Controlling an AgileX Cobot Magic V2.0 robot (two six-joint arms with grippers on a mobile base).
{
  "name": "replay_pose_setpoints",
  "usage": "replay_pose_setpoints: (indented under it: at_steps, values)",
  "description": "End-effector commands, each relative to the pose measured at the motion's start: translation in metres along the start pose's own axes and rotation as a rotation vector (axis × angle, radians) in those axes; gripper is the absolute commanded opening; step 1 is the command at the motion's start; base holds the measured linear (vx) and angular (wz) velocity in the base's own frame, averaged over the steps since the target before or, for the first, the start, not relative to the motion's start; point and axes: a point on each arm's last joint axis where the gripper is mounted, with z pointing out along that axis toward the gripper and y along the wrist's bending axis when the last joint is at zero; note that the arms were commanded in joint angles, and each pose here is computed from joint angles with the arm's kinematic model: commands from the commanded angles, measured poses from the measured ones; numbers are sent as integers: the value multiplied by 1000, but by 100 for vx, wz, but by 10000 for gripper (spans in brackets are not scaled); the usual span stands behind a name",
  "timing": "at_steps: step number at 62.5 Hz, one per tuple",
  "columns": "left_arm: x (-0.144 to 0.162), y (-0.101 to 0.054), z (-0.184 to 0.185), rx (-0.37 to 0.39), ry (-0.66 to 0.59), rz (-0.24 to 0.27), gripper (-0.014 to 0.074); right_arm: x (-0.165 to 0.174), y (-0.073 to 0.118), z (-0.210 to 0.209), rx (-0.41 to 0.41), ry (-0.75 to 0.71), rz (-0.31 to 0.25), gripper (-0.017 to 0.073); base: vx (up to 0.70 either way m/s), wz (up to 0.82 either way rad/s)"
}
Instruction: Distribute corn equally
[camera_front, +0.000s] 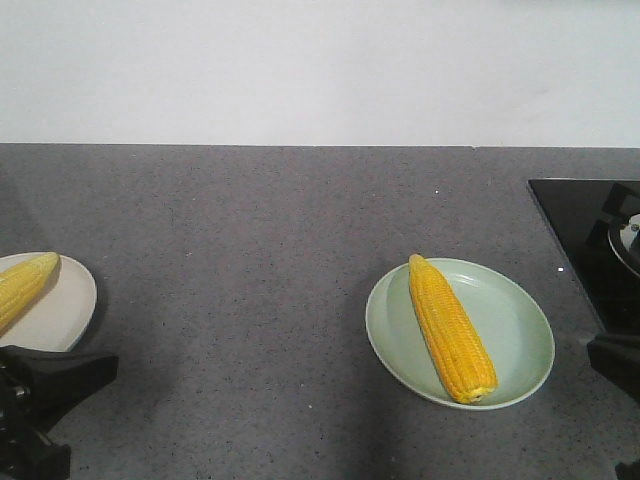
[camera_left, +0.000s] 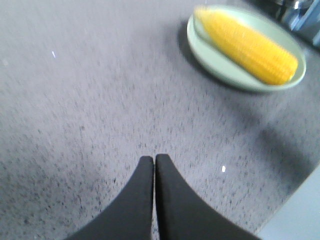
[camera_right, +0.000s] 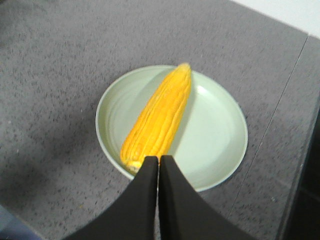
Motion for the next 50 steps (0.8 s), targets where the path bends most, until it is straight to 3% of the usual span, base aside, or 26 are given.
replay_pose_setpoints:
  at_steps: [1,14,50]
  values:
    - [-13,-7,-13,-16,-124,11,-8,-4,-2,-1,24,-62,12,-4,0,0]
    - [-14,-14,-24,-17,-172,43,-8,0,0,1,2,-26,14,-4,0,0]
    - [-14,-15,-24,-7,-167,45,-8,1,1,1,-2,-20,14,-4,0,0]
